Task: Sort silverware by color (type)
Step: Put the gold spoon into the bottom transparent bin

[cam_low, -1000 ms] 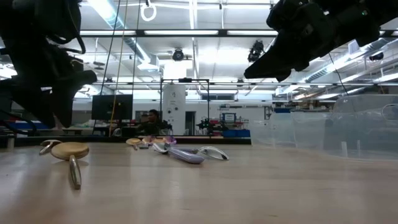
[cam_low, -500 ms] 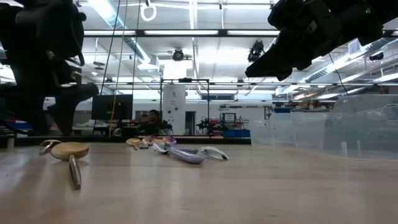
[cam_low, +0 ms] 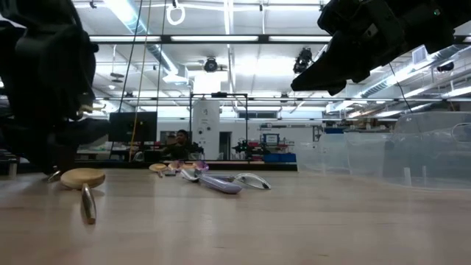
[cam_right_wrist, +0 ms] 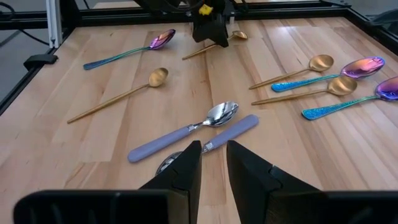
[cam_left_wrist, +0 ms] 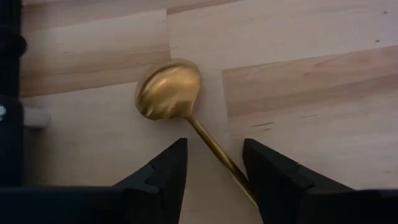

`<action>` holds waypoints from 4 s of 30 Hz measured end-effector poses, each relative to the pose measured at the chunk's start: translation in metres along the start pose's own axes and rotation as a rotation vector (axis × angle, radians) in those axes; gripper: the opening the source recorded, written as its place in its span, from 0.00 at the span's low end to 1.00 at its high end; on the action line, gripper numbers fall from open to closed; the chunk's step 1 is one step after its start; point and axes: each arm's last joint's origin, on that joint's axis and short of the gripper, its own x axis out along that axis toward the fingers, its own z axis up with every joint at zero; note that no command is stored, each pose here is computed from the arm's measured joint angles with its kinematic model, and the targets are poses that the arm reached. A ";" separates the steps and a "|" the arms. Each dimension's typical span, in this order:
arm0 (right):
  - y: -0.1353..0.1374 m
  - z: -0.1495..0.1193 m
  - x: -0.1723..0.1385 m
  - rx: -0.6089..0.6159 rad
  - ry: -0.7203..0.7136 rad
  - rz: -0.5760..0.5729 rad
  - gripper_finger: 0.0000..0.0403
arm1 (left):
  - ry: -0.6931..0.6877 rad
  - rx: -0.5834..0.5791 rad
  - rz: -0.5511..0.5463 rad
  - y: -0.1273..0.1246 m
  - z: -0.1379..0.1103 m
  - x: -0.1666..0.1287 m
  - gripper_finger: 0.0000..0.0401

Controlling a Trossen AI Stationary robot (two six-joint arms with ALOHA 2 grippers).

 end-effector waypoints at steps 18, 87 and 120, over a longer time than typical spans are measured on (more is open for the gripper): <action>-0.001 0.000 0.000 0.000 -0.004 -0.023 0.21 | 0.066 0.094 -0.117 0.006 0.004 -0.007 0.04; -0.019 0.023 0.001 0.076 -0.222 -0.116 0.43 | -1.071 0.347 -1.339 -0.186 0.093 -0.071 0.04; -0.023 0.021 -0.002 0.141 -0.175 -0.111 0.07 | -0.992 0.479 -1.280 -0.198 0.088 -0.070 0.28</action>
